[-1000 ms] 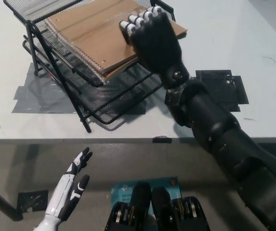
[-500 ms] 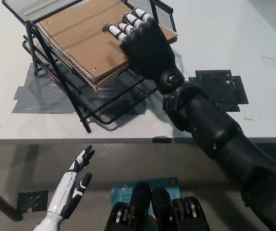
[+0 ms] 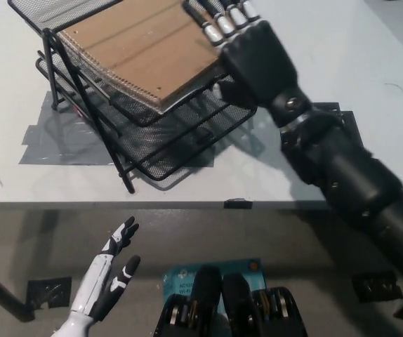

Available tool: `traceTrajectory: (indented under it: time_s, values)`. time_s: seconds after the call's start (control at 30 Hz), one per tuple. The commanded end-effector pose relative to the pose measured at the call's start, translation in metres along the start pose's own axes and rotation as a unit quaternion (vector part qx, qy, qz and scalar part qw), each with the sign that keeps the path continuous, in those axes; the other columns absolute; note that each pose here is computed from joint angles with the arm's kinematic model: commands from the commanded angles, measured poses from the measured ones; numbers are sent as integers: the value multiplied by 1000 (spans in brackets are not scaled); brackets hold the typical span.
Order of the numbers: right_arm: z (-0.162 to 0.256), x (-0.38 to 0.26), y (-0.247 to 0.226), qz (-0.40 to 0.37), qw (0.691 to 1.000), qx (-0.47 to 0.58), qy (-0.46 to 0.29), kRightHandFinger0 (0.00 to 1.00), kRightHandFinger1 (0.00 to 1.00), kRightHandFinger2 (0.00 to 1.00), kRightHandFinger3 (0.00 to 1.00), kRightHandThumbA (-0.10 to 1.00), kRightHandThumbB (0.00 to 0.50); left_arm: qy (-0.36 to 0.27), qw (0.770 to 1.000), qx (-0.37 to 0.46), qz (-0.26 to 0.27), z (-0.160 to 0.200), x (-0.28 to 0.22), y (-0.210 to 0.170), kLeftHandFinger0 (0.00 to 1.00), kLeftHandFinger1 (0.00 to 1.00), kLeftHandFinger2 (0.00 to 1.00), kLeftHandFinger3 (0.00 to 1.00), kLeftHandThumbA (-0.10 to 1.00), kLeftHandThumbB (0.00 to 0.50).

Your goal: A person hands a notebook to the robot and the robot grabs it with its right hand and places it in the file tray kept in the centre of the desk infront of it.

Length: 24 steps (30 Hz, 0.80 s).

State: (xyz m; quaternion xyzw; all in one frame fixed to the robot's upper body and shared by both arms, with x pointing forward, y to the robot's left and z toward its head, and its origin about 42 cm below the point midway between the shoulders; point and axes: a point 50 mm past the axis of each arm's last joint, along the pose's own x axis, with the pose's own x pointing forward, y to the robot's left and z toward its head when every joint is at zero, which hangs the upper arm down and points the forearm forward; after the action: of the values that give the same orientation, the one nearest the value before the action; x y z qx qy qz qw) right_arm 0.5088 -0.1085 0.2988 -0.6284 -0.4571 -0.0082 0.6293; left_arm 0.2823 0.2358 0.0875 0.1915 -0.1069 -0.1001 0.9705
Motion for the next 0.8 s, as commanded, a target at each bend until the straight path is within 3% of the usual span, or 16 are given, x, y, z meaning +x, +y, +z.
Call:
traceTrajectory:
  time_s: [0.0, 0.2, 0.33, 0.43, 0.47, 0.7, 0.77]
  values:
    - [-14, 52, -299, 420, 894, 126, -87, 1000, 1000, 1000, 1000, 648, 500, -50, 998, 35, -25, 27, 23, 17, 1000, 1000, 1000, 1000, 932, 308]
    - [-21, 36, -378, 454, 871, 130, -135, 1000, 1000, 1000, 1000, 531, 500, -41, 999, 20, -21, 28, 26, 16, 1000, 1000, 1000, 1000, 878, 337]
    - [-22, 29, -404, 468, 861, 138, -146, 1000, 1000, 1000, 1000, 527, 500, -42, 999, 25, -18, 29, 29, 18, 1000, 1000, 1000, 1000, 884, 339]
    - [-23, 20, -420, 471, 858, 141, -150, 1000, 1000, 1000, 1000, 592, 500, -43, 999, 26, -19, 30, 31, 18, 1000, 1000, 1000, 1000, 879, 342]
    - [-23, 17, -427, 470, 859, 134, -149, 1000, 1000, 1000, 1000, 652, 500, -43, 999, 26, -19, 30, 32, 18, 1000, 1000, 1000, 1000, 879, 344]
    - [-29, -12, -468, 409, 892, 139, -136, 1000, 1000, 1000, 1000, 609, 500, -42, 998, 28, -25, 31, 35, 18, 1000, 1000, 1000, 1000, 879, 351]
    - [-31, -27, -481, 372, 909, 135, -130, 1000, 1000, 1000, 1000, 683, 500, -44, 998, 28, -27, 32, 37, 18, 1000, 1000, 1000, 1000, 876, 349]
